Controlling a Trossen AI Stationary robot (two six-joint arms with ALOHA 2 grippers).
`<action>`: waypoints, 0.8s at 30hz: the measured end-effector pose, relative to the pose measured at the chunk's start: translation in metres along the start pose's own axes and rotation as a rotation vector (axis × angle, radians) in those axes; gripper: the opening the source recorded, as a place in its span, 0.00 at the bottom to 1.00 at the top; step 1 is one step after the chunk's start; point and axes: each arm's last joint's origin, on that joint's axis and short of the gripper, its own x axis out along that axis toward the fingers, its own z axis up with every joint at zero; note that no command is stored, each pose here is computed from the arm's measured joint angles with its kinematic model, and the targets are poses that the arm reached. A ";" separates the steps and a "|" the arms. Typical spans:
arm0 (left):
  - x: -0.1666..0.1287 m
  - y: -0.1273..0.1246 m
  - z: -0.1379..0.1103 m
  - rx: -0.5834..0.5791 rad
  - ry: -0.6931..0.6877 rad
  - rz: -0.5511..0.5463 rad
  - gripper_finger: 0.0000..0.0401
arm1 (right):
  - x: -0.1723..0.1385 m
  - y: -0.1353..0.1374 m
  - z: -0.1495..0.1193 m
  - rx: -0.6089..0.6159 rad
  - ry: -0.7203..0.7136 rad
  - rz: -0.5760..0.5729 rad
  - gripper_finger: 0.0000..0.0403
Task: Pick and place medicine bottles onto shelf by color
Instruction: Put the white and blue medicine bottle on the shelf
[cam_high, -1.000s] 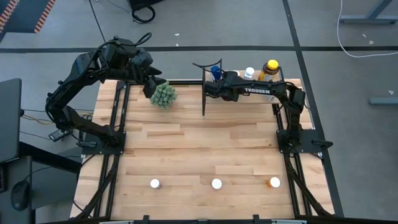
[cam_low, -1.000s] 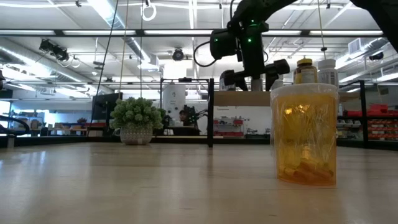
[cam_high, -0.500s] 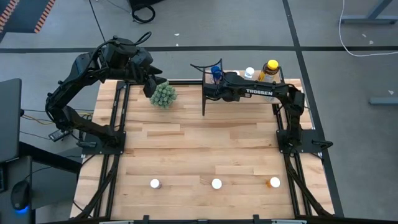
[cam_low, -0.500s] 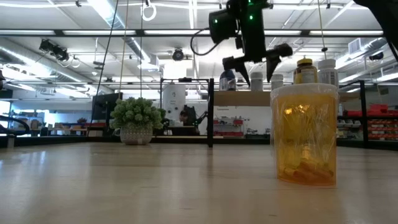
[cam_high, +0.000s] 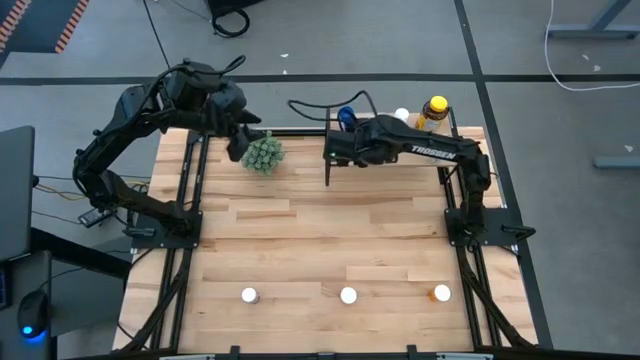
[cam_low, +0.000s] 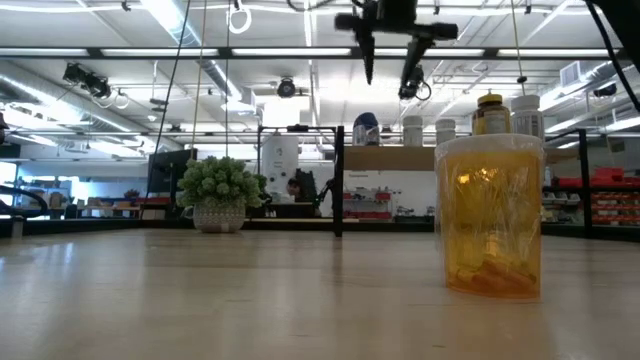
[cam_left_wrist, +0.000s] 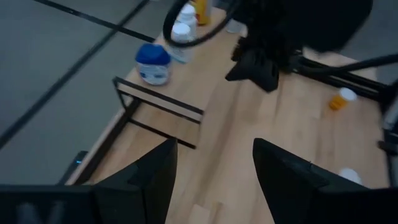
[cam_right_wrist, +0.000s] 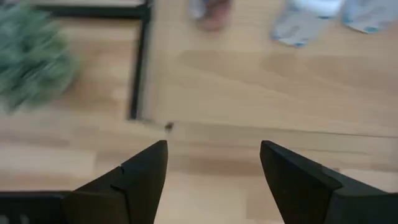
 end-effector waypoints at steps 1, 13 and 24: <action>-0.001 -0.001 -0.001 0.000 0.003 -0.016 0.54 | -0.006 0.001 0.001 -0.024 0.014 0.027 0.65; -0.005 -0.018 -0.007 0.041 0.049 -0.131 0.54 | -0.031 0.007 -0.027 -0.105 0.355 0.191 0.56; 0.003 -0.024 0.003 0.021 -0.028 -0.133 0.51 | -0.041 -0.001 -0.161 -0.531 0.550 0.103 0.51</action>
